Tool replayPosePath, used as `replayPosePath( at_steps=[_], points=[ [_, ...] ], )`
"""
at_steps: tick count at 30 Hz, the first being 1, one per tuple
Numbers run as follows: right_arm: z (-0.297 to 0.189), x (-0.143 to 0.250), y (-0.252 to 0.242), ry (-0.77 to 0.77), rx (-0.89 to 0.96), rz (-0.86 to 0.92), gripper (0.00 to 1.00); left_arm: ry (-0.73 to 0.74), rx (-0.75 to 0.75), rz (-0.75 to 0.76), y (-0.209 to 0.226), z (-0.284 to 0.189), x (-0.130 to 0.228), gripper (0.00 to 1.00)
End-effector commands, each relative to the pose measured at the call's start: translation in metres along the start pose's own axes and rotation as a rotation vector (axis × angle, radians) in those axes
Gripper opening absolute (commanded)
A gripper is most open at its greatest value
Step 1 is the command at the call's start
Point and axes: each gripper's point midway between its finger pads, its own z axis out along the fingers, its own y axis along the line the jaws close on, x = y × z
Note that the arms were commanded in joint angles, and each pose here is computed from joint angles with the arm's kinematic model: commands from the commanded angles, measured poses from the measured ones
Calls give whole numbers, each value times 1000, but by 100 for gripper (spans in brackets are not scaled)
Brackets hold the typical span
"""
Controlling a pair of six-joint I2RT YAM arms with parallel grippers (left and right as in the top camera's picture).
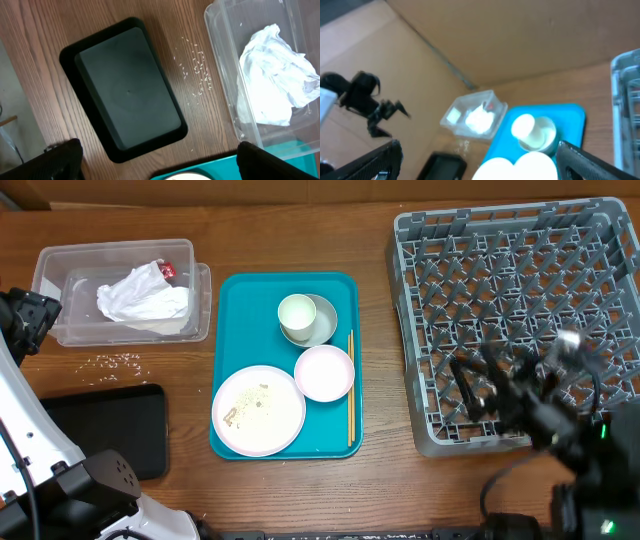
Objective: Sort waste into correct bins and load items into the dishwasher
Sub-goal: 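Reach the right gripper over the teal tray toward the pink-white plate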
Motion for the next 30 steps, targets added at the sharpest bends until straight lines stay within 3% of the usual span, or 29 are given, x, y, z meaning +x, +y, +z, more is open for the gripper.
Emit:
replayPosePath(
  at_steps=[1, 9, 12, 19, 23, 30],
  points=[
    [21, -6, 22, 120, -72, -172, 99, 10, -9, -18, -1, 4, 0, 100],
    [102, 42, 24, 423, 147, -231, 99, 10, -9, -18, -1, 4, 0, 100],
    [147, 89, 30, 601, 265, -318, 100, 10, -9, -18, -1, 4, 0, 100],
    [195, 173, 2, 920, 459, -207, 100, 10, -9, -18, -1, 4, 0, 100],
    [202, 208, -5, 1028, 432, -145, 100, 10, -9, -18, -1, 4, 0, 100],
    [217, 226, 47, 1087, 133, 5, 100, 10, -9, -18, -1, 4, 0, 100]
  ],
)
